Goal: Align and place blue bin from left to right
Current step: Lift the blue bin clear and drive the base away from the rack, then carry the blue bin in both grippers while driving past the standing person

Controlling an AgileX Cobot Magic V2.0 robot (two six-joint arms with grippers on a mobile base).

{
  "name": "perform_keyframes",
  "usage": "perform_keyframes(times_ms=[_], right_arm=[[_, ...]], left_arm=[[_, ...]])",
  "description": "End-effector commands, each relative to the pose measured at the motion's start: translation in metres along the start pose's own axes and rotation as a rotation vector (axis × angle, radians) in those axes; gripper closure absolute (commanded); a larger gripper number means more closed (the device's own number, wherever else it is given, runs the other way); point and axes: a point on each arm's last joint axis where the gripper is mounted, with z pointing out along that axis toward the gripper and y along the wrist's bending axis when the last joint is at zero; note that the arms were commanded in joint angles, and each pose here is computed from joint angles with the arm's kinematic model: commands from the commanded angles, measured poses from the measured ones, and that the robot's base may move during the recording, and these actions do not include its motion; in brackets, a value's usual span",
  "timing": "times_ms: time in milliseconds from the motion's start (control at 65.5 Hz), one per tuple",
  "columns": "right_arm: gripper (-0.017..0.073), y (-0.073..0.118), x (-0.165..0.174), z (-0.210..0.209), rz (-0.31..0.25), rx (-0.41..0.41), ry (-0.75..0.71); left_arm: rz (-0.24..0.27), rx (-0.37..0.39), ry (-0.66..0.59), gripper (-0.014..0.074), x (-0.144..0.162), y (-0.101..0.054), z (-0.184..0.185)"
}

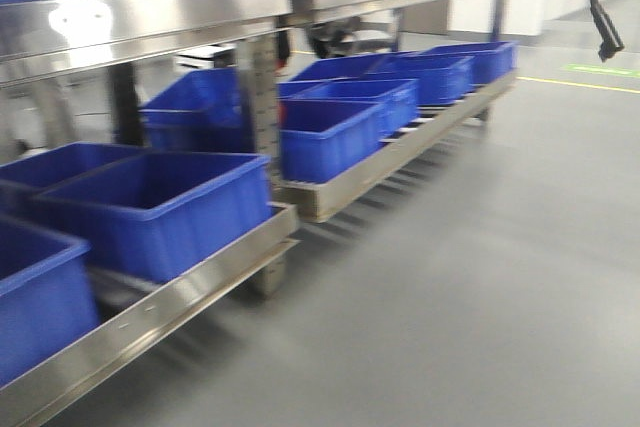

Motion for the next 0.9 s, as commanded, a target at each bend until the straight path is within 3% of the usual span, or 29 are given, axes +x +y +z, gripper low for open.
perform_keyframes(times_ms=[0, 886], right_arm=[[0.0627, 0.0164, -0.0118, -0.0142, 0.001, -0.119, -0.141], [0.0627, 0.0164, -0.0118, -0.0142, 0.001, -0.119, -0.141]], left_arm=[[-0.024, 0.158, -0.101, 0.0705, -0.0086, -0.022, -0.015], [-0.024, 0.158, -0.101, 0.0705, -0.0086, -0.022, -0.015]])
